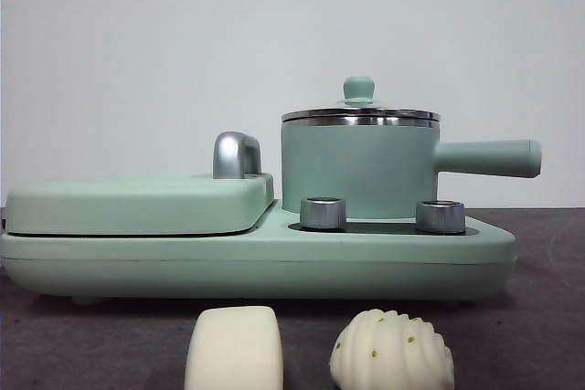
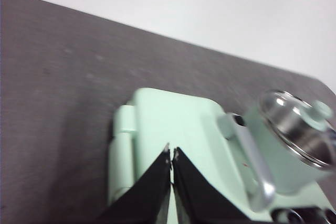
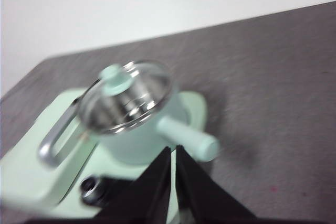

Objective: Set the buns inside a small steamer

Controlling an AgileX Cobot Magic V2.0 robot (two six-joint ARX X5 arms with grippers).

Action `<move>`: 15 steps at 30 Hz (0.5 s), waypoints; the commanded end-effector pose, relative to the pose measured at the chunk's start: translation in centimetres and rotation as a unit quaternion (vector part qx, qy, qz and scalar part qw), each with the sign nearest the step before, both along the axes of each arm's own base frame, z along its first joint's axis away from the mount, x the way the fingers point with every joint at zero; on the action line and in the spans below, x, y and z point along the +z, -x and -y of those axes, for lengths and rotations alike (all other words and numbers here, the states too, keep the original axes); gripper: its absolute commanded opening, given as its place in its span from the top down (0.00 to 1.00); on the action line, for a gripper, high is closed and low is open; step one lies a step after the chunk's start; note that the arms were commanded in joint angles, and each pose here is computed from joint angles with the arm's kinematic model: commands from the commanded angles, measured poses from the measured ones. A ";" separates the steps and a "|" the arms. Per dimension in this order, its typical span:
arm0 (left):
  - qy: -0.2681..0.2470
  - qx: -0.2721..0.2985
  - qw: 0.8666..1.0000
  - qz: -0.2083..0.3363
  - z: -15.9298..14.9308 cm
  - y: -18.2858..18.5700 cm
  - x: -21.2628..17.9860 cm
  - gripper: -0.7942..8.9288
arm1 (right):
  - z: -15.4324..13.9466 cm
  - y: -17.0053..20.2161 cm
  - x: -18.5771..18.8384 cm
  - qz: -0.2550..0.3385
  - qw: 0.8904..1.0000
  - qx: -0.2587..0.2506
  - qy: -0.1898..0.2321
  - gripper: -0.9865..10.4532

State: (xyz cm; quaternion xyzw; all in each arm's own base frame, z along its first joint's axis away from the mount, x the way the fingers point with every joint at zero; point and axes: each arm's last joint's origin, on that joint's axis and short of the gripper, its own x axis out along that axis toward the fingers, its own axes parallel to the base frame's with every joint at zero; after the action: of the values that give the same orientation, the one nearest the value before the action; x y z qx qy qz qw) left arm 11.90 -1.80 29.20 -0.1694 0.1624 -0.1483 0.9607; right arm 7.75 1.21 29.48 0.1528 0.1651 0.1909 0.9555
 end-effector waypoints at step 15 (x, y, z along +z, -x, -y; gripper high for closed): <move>-0.045 -0.194 0.980 -0.001 2.4 -3.4 4.2 0.91 | -0.7 -1.2 3.8 0.015 0.986 0.156 0.055 0.90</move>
State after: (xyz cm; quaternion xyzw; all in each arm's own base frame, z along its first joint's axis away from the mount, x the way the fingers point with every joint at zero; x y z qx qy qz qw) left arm 15.29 -4.07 32.63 -0.1015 0.2188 -0.3165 0.9174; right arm 9.06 1.84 32.70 0.0782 0.1933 0.3258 0.9221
